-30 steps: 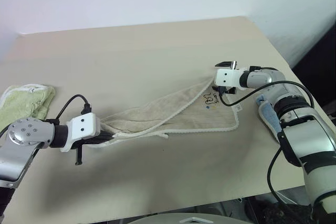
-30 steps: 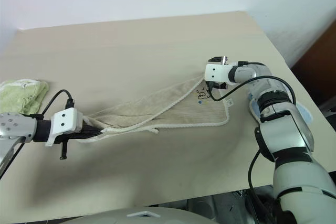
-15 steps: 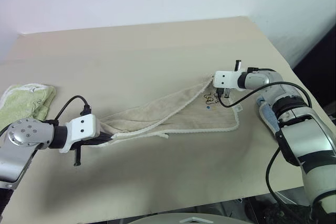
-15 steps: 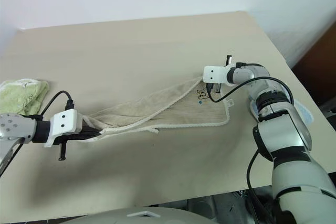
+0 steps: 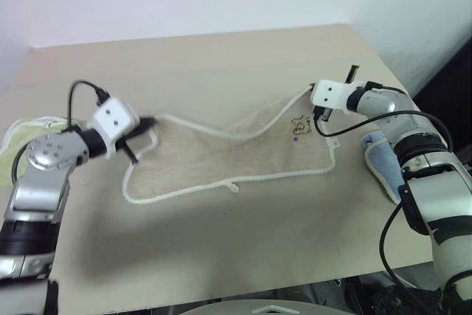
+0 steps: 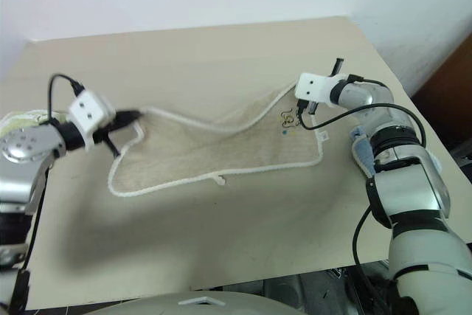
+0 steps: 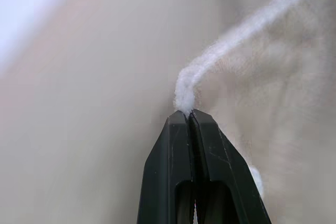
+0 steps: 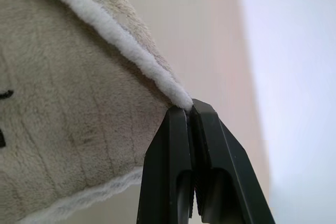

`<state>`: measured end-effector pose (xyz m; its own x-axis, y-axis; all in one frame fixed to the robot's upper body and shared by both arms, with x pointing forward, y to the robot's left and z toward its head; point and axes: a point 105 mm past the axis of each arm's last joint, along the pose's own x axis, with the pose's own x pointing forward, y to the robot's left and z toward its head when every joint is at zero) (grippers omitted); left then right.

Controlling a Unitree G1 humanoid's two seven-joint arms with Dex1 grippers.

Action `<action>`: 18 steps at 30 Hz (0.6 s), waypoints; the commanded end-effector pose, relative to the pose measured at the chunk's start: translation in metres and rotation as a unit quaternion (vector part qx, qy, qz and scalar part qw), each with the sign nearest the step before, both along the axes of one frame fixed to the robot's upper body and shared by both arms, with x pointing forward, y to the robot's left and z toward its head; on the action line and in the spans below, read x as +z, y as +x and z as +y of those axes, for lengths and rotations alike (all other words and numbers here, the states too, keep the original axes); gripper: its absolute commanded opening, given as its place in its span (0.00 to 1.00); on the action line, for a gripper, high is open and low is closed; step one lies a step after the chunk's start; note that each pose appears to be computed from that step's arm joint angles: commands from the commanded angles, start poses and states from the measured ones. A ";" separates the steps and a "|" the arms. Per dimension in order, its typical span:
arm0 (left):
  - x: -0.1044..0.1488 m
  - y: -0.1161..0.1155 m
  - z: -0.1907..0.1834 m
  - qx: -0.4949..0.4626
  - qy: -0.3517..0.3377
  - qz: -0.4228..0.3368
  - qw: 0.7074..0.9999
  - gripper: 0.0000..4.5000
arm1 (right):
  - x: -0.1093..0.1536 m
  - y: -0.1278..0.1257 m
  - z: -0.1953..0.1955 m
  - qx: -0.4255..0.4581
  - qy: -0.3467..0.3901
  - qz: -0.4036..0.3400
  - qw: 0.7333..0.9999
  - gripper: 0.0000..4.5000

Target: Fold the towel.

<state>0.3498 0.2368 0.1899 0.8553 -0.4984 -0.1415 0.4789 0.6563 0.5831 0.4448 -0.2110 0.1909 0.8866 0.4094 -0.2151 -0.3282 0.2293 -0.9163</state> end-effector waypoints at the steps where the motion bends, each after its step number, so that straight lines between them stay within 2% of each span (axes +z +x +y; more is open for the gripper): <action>1: 0.040 0.028 0.025 0.099 -0.041 -0.090 0.990 0.00 | 0.059 0.007 -0.013 -0.038 0.037 -0.085 0.995 0.01; 4: 0.061 0.044 0.034 0.141 -0.053 -0.130 0.980 0.00 | 0.086 0.008 -0.018 -0.054 0.049 -0.118 0.990 0.01; 6: 0.085 0.052 0.045 0.177 -0.080 -0.167 0.967 0.00 | 0.112 0.007 -0.021 -0.061 0.059 -0.148 0.985 0.01; 8: 0.112 0.054 0.058 0.209 -0.113 -0.207 0.949 0.00 | 0.138 0.002 -0.024 -0.057 0.080 -0.171 0.980 0.01; 10: 0.124 0.053 0.065 0.213 -0.121 -0.223 0.943 0.00 | 0.150 -0.003 -0.023 -0.041 0.104 -0.171 0.979 0.01; 13: 0.113 0.045 0.060 0.171 -0.085 -0.204 0.960 0.00 | 0.140 -0.013 -0.014 0.020 0.135 -0.121 0.983 0.01; 18: 0.048 0.010 0.046 0.060 -0.028 -0.073 0.995 0.00 | 0.063 -0.046 0.002 0.111 0.129 0.035 0.985 0.01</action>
